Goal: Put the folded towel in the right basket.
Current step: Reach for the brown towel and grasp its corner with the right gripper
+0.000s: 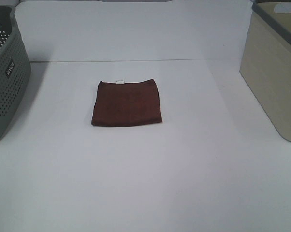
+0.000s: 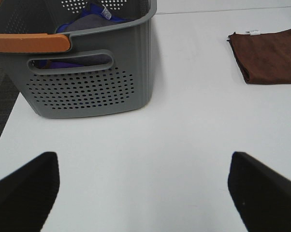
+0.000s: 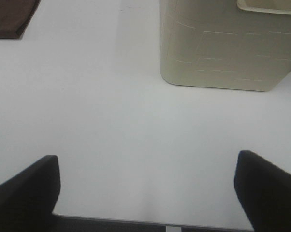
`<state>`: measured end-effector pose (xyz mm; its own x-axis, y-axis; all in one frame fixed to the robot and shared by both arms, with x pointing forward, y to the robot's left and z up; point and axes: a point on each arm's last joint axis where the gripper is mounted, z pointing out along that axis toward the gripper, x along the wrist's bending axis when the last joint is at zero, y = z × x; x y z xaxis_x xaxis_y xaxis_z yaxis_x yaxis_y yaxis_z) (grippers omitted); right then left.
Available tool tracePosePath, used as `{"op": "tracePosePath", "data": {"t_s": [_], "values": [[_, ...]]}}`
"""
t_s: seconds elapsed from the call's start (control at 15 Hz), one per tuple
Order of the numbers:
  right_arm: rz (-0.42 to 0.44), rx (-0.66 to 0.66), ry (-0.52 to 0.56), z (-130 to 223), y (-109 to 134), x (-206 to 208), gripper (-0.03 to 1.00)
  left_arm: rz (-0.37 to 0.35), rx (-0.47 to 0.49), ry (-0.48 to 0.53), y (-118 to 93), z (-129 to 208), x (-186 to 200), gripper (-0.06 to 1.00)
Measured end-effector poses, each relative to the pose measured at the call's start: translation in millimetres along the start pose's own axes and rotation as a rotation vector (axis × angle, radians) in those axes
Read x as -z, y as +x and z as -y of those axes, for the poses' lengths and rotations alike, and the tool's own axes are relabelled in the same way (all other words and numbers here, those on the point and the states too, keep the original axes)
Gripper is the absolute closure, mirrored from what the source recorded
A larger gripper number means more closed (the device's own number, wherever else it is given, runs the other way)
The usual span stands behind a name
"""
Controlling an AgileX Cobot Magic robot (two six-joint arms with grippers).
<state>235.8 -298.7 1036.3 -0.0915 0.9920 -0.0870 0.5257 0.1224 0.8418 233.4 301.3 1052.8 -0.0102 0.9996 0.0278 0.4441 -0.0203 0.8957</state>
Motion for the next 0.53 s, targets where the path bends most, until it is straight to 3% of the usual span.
{"op": "tracePosePath", "data": {"t_s": [0.53], "values": [[0.0,0.0,0.0,0.0,0.0,0.0,0.03,0.0,0.0,0.0,0.0,0.0,0.0,0.06]]}}
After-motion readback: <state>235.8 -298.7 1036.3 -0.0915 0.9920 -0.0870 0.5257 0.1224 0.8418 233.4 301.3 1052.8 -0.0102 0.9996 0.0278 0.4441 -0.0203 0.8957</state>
